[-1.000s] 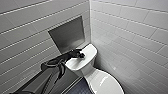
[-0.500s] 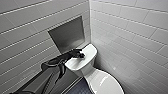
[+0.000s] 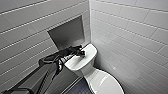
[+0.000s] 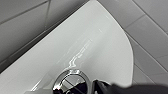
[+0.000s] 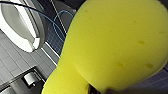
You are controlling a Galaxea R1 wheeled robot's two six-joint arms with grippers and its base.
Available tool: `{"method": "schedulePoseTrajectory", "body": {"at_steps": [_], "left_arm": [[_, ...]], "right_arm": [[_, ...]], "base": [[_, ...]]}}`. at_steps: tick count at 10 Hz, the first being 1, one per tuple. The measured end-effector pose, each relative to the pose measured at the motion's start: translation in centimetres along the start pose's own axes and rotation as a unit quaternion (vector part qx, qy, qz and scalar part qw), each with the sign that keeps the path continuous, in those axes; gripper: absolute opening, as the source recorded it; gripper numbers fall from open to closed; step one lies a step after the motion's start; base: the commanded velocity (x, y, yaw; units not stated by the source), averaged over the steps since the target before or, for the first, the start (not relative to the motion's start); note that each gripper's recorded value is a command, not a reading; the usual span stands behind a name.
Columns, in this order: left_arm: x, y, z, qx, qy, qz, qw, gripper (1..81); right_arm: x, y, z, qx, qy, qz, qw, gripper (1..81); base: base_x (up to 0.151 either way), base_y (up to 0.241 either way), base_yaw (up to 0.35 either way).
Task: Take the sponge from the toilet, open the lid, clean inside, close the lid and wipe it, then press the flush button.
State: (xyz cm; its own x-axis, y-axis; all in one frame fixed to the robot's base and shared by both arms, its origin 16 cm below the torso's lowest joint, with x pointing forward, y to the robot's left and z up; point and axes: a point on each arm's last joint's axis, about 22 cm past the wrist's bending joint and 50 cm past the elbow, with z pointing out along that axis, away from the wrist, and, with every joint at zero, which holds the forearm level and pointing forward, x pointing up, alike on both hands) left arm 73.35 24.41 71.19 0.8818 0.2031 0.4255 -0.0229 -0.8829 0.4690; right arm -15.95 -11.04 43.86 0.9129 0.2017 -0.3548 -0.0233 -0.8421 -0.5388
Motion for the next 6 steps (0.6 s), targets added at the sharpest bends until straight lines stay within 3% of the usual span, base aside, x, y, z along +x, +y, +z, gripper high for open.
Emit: {"method": "schedulePoseTrajectory", "body": {"at_steps": [3, 6], "left_arm": [[1.2, 0.6, -1.6, -0.036, 0.002, -0.034, 0.9988, 1.0], [0.7, 1.4, -2.8, -0.066, -0.011, -0.029, 0.9973, 1.0]], "right_arm": [[0.0, 0.0, 0.0, 0.000, -0.001, 0.001, 1.0000, 1.0], [0.0, 0.0, 0.0, 0.000, 0.000, 0.000, 1.0000, 1.0]], "base": [[0.000, 0.000, 0.000], [0.000, 0.000, 0.000]]}}
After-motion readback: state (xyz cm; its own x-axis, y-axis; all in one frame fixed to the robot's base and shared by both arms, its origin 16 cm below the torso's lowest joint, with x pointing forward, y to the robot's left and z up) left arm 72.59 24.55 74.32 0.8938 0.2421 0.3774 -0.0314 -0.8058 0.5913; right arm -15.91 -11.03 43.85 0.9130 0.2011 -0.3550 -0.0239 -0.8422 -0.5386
